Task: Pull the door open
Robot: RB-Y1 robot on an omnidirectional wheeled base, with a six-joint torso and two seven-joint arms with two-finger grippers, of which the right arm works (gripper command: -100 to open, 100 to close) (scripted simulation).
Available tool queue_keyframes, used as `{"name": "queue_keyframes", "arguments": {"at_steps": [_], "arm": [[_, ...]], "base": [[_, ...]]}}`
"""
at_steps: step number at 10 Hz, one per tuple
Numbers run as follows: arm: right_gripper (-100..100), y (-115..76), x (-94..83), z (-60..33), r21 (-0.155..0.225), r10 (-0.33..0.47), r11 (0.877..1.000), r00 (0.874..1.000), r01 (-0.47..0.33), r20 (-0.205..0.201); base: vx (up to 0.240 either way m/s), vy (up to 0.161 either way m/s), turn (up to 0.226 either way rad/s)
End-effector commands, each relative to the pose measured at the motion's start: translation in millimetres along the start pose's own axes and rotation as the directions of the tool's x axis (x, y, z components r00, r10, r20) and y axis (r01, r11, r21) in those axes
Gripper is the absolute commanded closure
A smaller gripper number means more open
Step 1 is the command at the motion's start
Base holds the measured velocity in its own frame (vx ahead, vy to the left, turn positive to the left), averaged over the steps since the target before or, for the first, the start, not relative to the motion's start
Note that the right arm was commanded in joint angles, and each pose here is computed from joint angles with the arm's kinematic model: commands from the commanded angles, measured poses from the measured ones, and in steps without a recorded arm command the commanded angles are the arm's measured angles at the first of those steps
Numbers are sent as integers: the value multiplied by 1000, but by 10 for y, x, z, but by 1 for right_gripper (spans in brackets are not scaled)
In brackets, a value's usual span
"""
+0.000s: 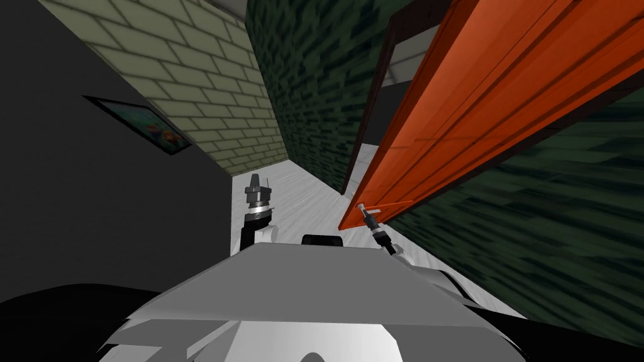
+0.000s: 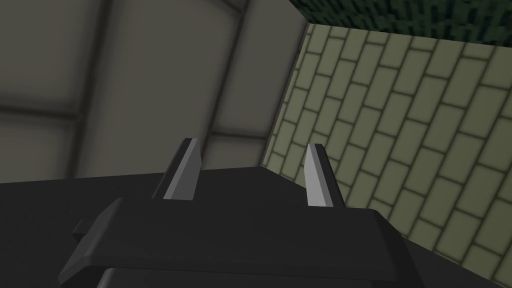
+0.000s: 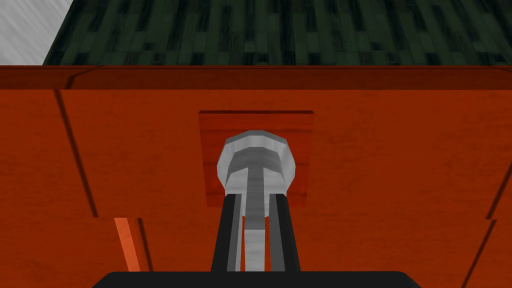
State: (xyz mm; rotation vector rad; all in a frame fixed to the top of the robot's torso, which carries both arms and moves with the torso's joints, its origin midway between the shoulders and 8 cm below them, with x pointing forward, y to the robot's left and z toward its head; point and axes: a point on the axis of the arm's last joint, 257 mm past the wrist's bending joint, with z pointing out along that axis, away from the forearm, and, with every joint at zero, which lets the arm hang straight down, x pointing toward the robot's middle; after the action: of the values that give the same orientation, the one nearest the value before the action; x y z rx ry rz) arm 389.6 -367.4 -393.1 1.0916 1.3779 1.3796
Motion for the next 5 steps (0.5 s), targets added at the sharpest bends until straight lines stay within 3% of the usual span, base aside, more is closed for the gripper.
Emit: {"name": "queue_keyframes", "arguments": {"at_steps": [1, 5], "arm": [[100, -24, -15, -46, 5, 3, 1000, 1000, -3, 8], [100, -6, -132, -107, 2, 0, 1000, 999, 0, 34]], "base": [[-229, -122, 274], [-216, -123, 223]]}}
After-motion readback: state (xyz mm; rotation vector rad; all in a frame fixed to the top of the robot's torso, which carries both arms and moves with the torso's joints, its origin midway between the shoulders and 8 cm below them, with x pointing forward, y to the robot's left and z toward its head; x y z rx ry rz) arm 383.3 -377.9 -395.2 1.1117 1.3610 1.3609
